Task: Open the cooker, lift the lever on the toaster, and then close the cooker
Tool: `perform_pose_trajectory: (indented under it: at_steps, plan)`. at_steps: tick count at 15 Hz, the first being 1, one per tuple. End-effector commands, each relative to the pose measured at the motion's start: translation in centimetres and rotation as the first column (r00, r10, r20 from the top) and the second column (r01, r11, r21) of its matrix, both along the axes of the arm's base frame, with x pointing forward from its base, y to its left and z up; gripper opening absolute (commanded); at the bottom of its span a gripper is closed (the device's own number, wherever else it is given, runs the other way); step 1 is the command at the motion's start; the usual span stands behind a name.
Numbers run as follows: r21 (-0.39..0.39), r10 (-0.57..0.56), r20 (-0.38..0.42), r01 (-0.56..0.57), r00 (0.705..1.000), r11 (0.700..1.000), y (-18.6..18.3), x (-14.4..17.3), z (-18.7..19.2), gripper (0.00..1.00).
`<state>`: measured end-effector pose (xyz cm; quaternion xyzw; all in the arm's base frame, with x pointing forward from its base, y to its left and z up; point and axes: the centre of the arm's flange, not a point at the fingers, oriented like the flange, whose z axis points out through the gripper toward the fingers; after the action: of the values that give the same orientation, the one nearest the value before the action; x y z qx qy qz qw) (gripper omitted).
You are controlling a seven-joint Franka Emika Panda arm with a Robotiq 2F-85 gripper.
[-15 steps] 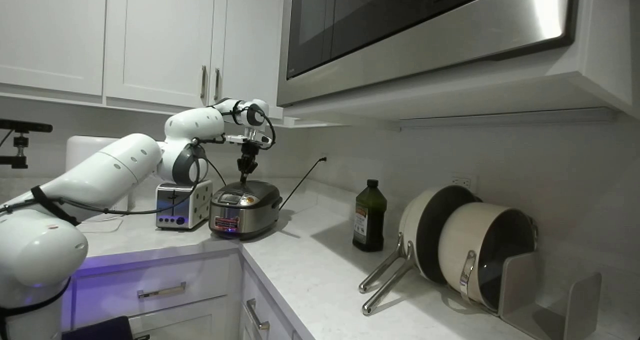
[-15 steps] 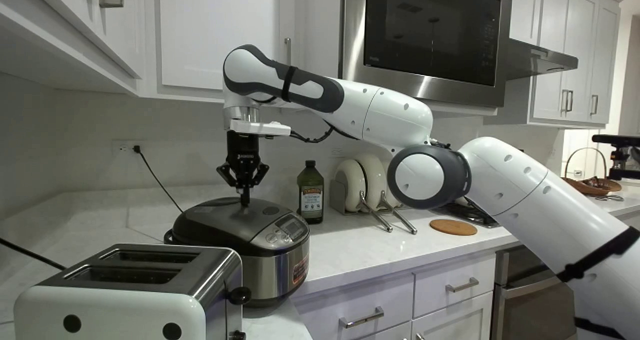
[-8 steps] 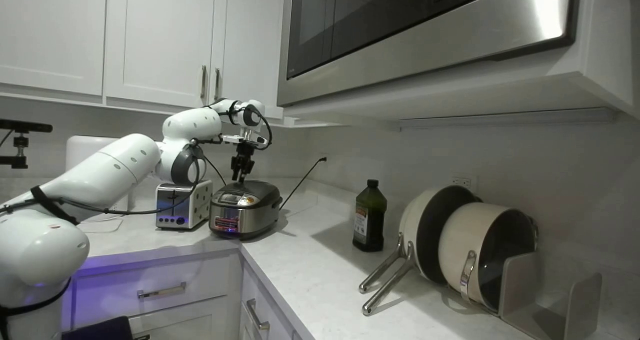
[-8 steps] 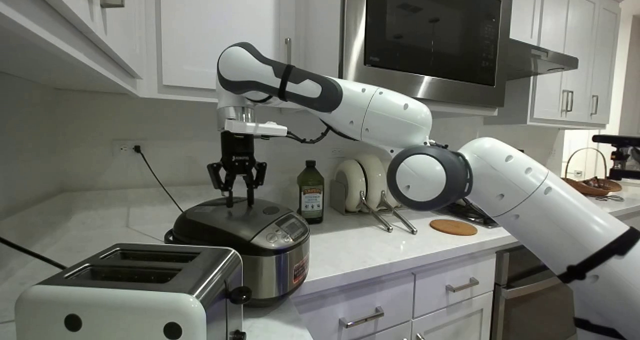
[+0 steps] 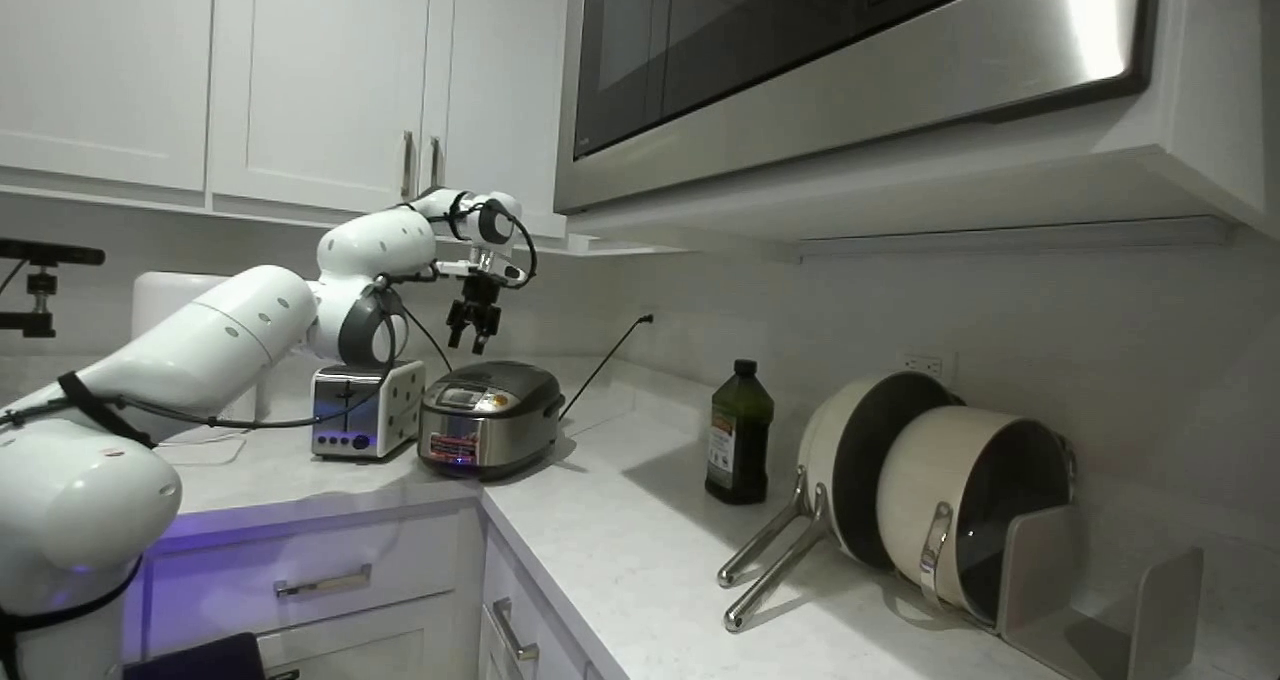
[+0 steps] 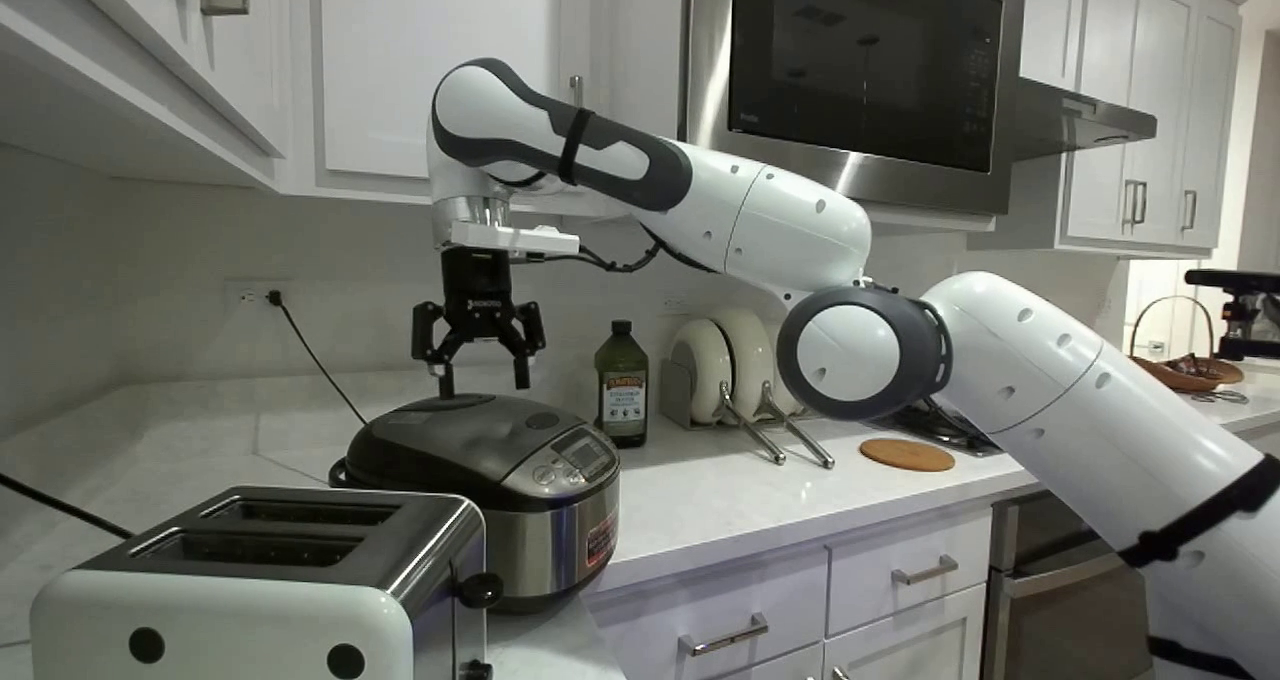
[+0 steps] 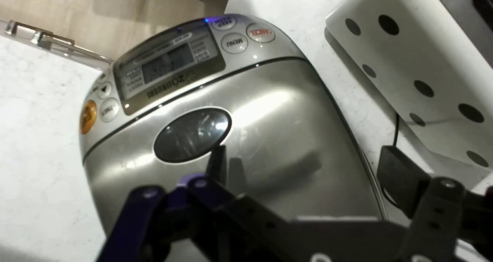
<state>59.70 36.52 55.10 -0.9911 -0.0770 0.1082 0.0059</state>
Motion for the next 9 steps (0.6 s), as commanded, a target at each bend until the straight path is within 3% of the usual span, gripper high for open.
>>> perform_pose_trajectory:
  at_steps: [1, 9]
  plan:
    - [0.005, -0.034, -0.003, 0.034, 0.999, 0.999, -0.5, -2.2, 3.4, 1.00]
    - [0.037, -0.038, 0.060, 0.035, 0.997, 0.999, -2.3, -7.6, 6.9, 1.00]
